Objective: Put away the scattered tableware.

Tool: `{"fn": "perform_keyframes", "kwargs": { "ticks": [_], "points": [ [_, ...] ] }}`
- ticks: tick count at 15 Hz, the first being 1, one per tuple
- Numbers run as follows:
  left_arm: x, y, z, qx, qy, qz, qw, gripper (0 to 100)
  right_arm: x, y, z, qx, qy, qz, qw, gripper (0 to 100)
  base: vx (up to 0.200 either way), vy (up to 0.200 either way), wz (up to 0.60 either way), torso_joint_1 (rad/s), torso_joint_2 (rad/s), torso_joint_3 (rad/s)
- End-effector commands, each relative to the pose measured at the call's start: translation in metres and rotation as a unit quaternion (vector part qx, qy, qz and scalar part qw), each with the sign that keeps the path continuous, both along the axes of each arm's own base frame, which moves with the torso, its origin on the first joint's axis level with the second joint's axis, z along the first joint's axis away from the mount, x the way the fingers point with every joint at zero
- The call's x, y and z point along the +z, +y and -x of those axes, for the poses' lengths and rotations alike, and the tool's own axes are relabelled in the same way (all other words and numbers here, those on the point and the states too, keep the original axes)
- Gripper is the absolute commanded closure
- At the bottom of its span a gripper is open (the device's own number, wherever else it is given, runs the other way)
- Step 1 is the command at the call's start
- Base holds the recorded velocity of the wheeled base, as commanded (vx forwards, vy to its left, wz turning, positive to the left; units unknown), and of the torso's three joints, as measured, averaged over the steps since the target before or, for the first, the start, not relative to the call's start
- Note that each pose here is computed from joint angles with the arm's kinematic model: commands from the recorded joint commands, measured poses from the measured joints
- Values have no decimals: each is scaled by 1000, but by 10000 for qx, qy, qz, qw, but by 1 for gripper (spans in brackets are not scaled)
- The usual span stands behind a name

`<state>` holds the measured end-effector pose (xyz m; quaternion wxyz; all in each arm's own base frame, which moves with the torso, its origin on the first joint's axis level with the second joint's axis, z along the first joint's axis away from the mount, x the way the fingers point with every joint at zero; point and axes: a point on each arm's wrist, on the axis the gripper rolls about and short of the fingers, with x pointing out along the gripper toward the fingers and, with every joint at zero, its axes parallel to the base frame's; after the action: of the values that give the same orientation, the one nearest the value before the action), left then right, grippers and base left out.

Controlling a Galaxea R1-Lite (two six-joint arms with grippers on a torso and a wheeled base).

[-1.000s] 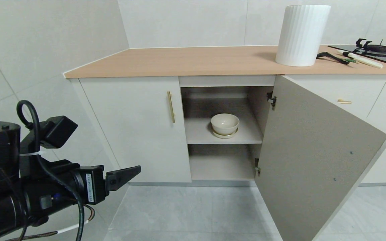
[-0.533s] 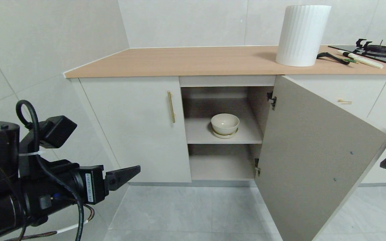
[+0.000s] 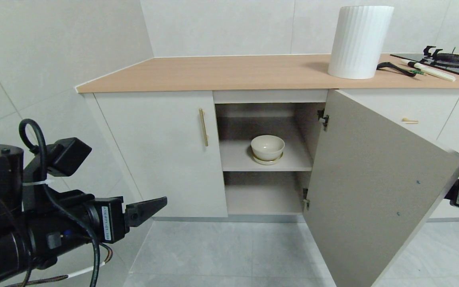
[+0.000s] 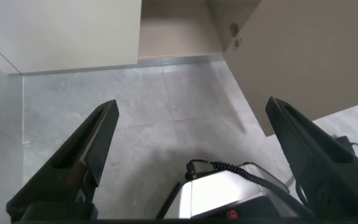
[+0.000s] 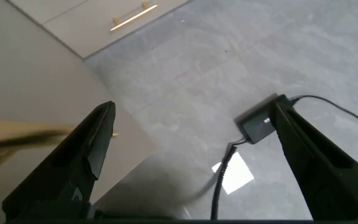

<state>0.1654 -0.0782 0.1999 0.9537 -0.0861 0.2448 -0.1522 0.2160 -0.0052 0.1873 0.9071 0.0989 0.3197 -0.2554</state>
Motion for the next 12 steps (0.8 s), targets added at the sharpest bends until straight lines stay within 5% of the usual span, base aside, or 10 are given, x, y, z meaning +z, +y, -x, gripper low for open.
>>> {"fn": "perform_keyframes", "kwargs": {
  "ticks": [1,12],
  "points": [
    [0,0,0,1,0,2,10000,0,-1,7,0,120,-2,-51,9999,0,0,0,0,0,0,0],
    [1,0,1,1,-20,12,10000,0,-14,66,5,975,43,-787,9921,0,0,0,0,0,0,0]
  ]
}}
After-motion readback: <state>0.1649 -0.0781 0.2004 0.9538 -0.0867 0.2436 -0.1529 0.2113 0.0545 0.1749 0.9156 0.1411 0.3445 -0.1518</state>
